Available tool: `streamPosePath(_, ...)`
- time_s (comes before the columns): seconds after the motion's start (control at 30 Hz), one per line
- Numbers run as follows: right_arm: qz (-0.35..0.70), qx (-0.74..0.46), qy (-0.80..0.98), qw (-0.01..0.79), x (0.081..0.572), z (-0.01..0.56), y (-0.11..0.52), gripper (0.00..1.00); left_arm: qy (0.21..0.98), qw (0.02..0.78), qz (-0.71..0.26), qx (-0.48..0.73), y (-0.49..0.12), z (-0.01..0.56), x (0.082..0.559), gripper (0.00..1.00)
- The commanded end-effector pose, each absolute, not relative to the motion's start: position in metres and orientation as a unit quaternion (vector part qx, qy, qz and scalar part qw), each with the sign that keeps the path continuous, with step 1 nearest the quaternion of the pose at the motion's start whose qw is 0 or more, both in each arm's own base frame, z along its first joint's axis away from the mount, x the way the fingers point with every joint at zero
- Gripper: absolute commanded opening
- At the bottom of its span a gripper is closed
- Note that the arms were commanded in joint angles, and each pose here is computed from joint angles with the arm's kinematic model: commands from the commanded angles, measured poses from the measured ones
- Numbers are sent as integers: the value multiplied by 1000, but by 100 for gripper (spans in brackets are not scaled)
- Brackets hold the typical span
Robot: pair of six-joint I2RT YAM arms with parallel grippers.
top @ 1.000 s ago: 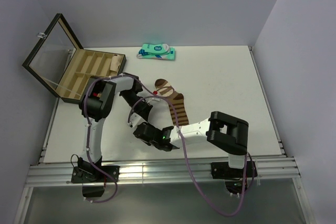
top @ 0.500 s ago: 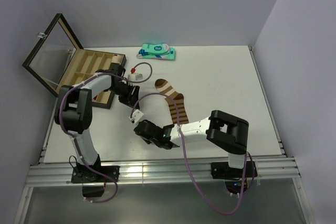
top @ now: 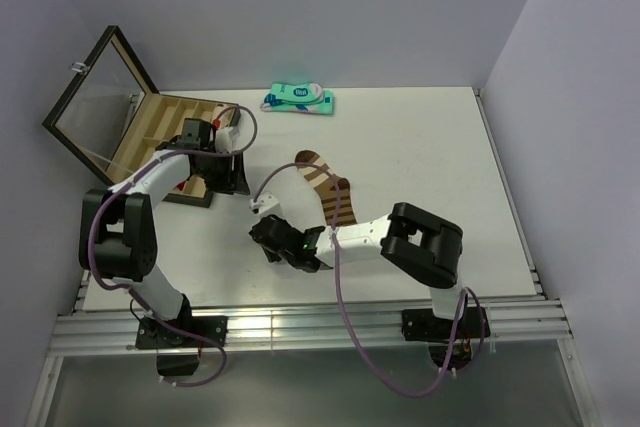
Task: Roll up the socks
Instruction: Pick up the sock at the center of the board.
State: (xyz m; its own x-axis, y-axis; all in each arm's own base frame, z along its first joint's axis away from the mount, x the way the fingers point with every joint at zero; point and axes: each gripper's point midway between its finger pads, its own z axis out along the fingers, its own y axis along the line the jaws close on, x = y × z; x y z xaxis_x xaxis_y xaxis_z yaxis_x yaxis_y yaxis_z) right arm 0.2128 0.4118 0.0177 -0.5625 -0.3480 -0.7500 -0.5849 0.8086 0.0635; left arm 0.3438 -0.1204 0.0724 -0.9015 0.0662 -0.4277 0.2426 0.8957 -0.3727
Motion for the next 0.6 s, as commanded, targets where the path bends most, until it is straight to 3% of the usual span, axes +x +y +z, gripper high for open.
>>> streamPosePath(0.0,80,-248,916,304,197,-42,366,0,946,237,-215,45,-115,89,353,58)
streamPosePath(0.57,78,-94,919,375,251,9,386,0,931,248,-266,33,-127,120,353,59)
